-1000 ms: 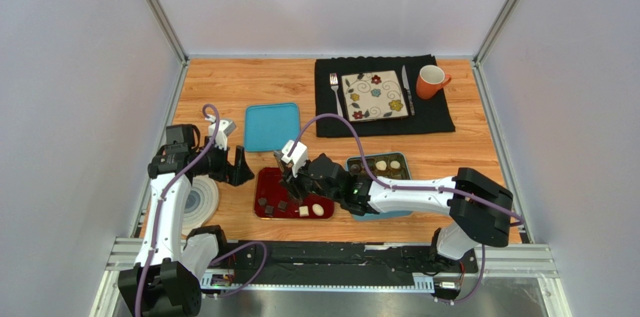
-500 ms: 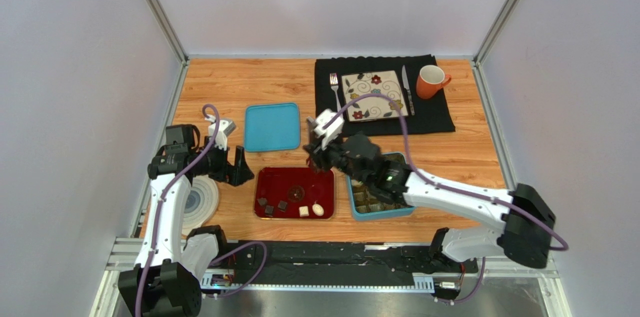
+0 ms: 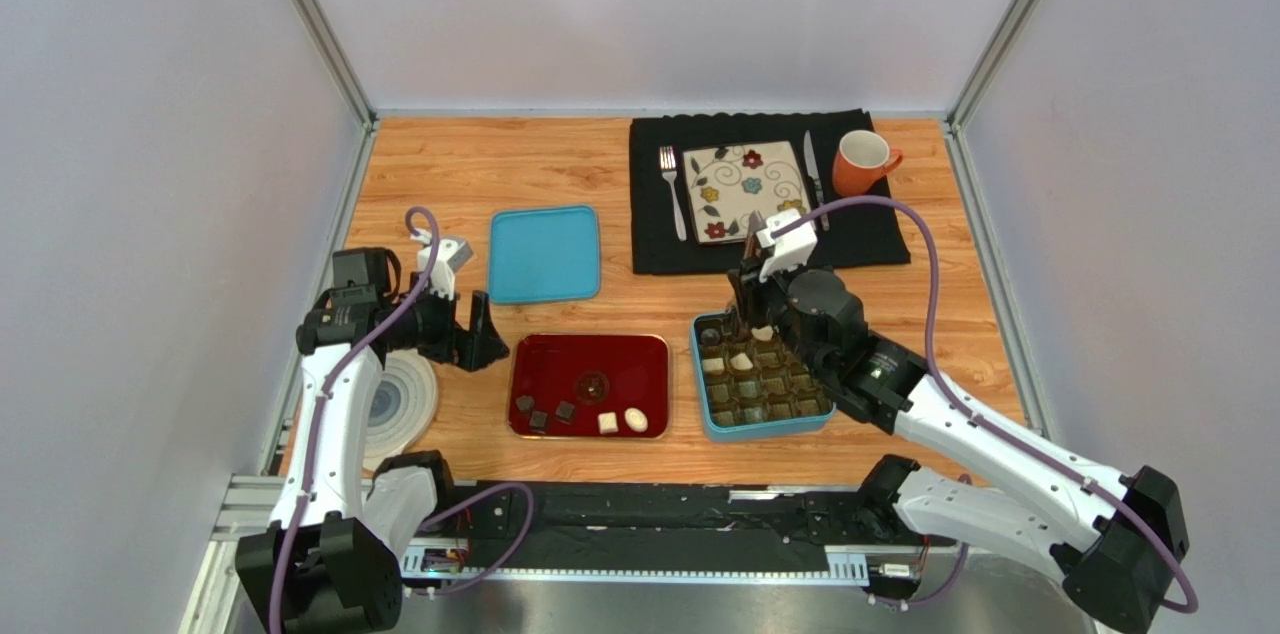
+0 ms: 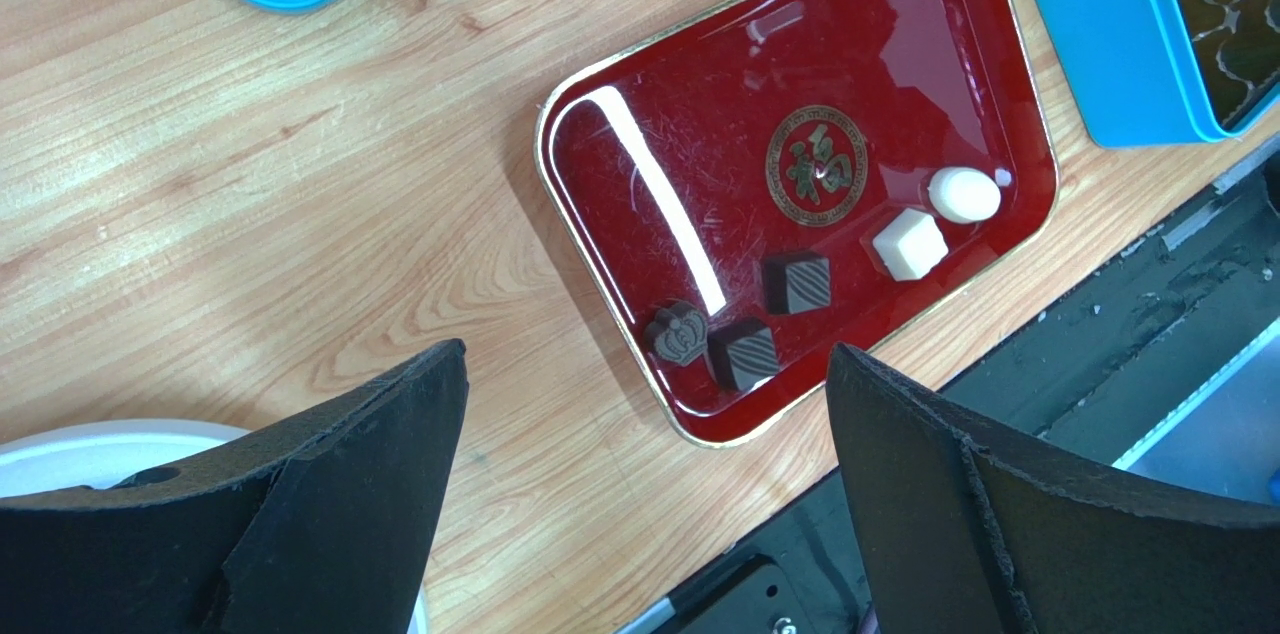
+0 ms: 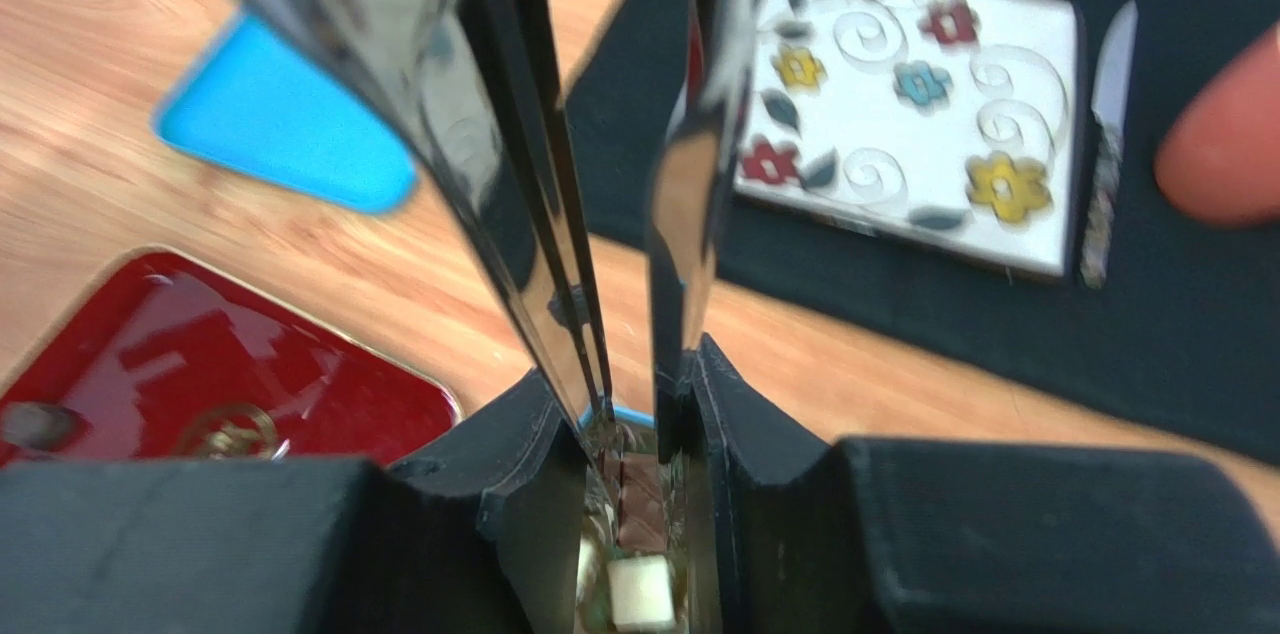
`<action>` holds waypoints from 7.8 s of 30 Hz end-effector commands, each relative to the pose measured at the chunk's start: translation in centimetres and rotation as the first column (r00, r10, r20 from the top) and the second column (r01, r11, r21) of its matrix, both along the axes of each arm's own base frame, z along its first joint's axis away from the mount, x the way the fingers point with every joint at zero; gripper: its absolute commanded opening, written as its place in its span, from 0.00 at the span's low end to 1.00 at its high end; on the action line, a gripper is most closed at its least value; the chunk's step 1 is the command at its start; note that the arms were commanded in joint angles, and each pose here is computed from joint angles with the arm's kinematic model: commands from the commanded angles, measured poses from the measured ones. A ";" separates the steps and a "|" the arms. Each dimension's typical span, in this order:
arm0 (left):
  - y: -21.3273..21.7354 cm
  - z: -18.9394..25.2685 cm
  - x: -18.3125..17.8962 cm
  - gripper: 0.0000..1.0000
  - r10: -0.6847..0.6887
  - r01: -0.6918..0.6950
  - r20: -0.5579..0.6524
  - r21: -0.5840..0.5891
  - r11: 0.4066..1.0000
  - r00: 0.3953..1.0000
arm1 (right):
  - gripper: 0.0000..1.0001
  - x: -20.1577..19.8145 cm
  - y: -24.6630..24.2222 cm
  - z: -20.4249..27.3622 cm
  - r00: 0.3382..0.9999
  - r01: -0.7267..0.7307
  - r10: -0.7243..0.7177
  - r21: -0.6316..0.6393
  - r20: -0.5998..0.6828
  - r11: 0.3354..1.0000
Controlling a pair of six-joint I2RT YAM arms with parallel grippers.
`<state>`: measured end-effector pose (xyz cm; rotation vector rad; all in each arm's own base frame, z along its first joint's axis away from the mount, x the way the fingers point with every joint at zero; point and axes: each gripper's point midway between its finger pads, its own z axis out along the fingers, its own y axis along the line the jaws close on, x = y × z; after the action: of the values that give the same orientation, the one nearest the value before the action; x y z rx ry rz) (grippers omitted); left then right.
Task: Pack the chocolate
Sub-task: Place the fake chocolate in the packing box, then pick up the fake chocolate from the plate, then place the fake chocolate in the packing box, then pick up the fake chocolate from the plate.
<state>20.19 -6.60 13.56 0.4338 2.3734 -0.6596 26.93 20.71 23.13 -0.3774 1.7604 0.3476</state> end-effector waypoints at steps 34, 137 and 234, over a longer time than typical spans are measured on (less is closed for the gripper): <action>-0.3 0.4 0.2 0.98 -0.030 0.031 0.030 -0.006 1.000 0.999 | 0.41 -1.8 -5.4 -1.4 0.981 0.191 -0.188 0.052 -0.057 0.980; 0.9 0.8 0.6 0.99 -0.023 0.020 0.039 0.067 0.998 0.999 | 0.10 -0.7 7.5 4.6 0.994 -0.096 0.091 0.085 0.056 0.992; 1.1 0.6 1.4 0.99 0.009 -0.010 0.011 0.057 0.998 1.000 | 0.15 -8.7 15.8 9.3 0.921 -0.388 0.363 0.228 0.143 0.893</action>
<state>20.30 -5.88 12.76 0.4456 2.4344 -0.6315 19.81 30.91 27.80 -0.5133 1.6627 0.5894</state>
